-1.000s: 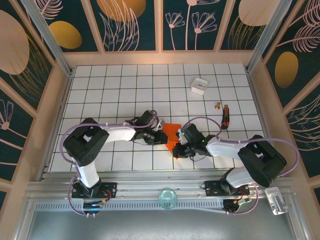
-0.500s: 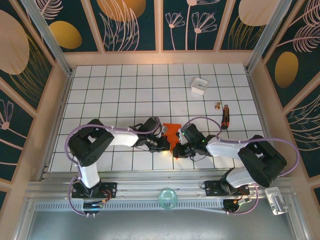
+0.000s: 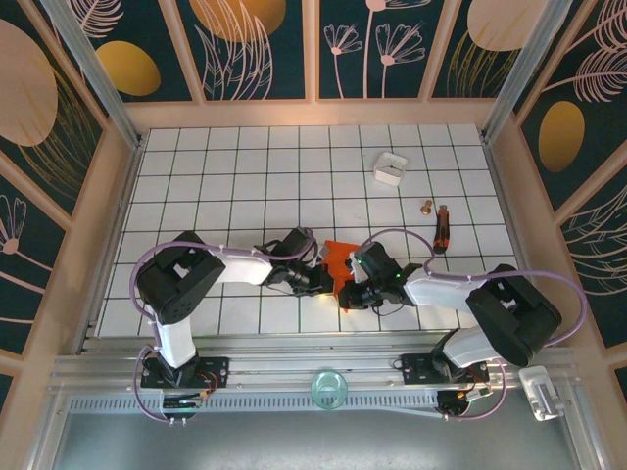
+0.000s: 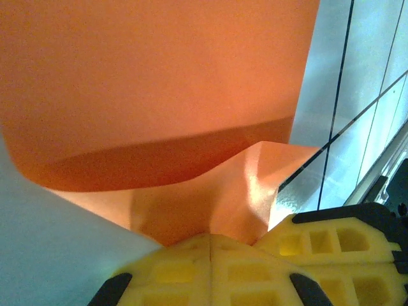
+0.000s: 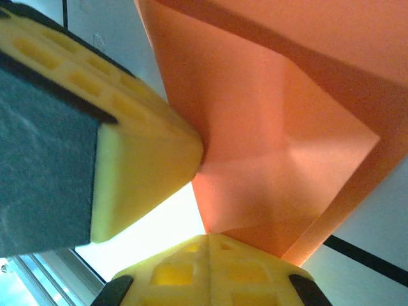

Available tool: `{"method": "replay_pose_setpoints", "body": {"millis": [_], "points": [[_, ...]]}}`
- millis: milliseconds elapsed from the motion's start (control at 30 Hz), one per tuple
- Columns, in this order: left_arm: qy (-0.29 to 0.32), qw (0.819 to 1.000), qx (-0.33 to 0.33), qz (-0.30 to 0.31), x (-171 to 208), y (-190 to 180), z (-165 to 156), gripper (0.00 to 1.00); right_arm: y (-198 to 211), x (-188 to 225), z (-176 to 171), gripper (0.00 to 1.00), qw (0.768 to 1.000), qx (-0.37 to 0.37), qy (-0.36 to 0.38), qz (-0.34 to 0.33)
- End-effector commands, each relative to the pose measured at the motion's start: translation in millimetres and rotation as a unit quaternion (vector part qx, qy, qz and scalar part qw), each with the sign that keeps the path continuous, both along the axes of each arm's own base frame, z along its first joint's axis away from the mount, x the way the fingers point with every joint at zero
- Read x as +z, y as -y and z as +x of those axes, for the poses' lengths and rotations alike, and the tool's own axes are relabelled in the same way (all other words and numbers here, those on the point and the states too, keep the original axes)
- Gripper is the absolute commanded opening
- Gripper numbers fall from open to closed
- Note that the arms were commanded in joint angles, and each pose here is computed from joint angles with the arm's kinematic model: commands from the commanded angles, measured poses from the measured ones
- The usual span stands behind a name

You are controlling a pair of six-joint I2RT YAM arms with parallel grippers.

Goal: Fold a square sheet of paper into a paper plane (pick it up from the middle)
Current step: Perform the third fold on the triangle at the bottom-center of the table, then perform the fourth fold on the wing at the bottom-center of the table.

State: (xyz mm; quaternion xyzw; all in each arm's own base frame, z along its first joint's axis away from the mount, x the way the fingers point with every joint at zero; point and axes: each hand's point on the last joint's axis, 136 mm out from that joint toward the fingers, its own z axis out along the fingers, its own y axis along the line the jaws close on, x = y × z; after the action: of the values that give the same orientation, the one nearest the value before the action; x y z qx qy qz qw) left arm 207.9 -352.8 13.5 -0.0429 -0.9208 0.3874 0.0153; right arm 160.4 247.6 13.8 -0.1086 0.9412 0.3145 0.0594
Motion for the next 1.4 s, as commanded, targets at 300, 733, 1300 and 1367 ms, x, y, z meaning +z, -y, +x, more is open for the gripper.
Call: {"method": "replay_pose_setpoints", "body": {"millis": [300,733,1300,1367], "points": [[0.021,0.997,0.052,0.055,-16.8,-29.6,46.0,0.00,52.4,-42.3,-43.3,0.00,0.988,-0.016,-0.096,-0.118],[0.027,0.995,0.070,0.070,-28.8,-55.2,62.1,0.00,53.5,-42.5,-44.0,0.00,0.988,-0.019,-0.098,-0.121],[0.068,0.989,0.123,-0.045,46.2,-58.7,45.5,0.29,3.3,63.1,24.0,0.01,0.996,-0.024,0.040,0.075],[0.065,0.989,0.122,-0.052,46.9,-56.4,43.0,0.30,7.4,61.3,38.6,0.00,0.996,-0.047,0.042,0.064]]}}
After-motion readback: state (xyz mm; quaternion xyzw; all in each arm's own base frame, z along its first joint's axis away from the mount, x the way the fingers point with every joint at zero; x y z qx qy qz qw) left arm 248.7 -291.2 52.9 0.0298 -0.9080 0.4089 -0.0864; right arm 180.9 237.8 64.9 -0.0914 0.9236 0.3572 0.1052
